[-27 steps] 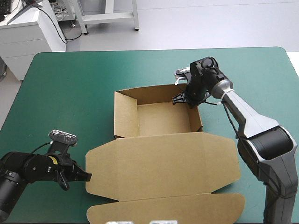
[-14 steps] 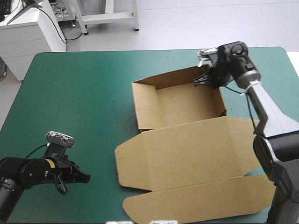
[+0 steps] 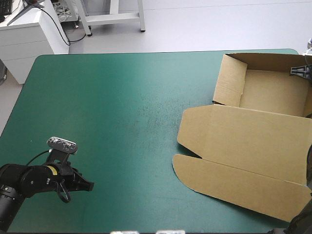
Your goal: Fold the box
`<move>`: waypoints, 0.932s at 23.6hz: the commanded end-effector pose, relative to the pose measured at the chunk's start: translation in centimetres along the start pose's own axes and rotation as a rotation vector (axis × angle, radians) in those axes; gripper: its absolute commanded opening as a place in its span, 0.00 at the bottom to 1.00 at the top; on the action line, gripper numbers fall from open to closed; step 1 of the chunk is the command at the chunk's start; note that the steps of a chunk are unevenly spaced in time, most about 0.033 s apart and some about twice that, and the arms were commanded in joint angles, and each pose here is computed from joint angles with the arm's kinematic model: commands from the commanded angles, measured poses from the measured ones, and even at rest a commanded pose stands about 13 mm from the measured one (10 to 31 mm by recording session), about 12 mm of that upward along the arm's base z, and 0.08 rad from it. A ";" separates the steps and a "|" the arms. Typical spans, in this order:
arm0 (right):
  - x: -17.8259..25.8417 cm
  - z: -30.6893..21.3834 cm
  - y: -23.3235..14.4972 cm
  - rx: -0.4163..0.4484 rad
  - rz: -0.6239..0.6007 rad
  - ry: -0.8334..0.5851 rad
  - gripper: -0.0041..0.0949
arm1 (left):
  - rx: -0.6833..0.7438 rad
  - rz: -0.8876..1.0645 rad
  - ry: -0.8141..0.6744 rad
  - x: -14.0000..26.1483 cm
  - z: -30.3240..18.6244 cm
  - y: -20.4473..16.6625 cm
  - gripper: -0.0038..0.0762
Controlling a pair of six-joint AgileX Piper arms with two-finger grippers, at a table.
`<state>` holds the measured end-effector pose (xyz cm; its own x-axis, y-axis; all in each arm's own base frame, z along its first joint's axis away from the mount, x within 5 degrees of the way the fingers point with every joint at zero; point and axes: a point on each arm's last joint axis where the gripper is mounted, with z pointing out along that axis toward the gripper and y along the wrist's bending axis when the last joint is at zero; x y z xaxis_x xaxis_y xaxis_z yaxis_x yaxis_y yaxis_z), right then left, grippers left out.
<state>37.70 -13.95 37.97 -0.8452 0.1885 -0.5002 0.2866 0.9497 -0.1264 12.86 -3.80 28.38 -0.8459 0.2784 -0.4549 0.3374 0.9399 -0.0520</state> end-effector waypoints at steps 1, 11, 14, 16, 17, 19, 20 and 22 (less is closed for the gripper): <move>-0.4 -2.2 -2.0 -0.003 0.045 -0.095 0.02 | -0.001 -0.007 -0.060 -0.7 -0.7 -0.1 0.04; -0.7 0.9 -2.5 -0.019 0.013 -0.067 0.31 | -0.001 -0.007 -0.060 -0.7 -0.7 -0.1 0.04; -0.7 0.4 -2.3 -0.045 0.021 -0.074 0.74 | -0.002 -0.007 -0.068 -0.8 -0.7 -0.1 0.04; -0.7 -0.7 -2.4 -0.035 0.019 -0.096 0.85 | -0.003 -0.007 -0.078 -0.8 -0.7 0.0 0.04; -0.7 -1.4 -2.5 -0.032 0.019 -0.112 0.85 | -0.003 -0.007 -0.078 -0.8 -0.7 0.0 0.04; -0.5 -3.5 -2.5 -0.030 0.022 -0.157 0.83 | -0.003 -0.007 -0.078 -0.8 -0.7 0.0 0.04; -0.4 -4.4 -2.5 -0.032 0.024 -0.175 0.82 | -0.003 -0.007 -0.078 -0.8 -0.7 0.0 0.04; -0.1 -6.2 -2.3 -0.053 0.026 -0.213 0.76 | -0.003 -0.007 -0.078 -0.8 -0.7 0.0 0.04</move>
<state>37.00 -15.67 38.50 -0.8164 0.2003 -0.5416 0.2773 0.9587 -0.0635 12.95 -3.78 28.42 -0.8407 0.2781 -0.4647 0.3369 0.9404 -0.0468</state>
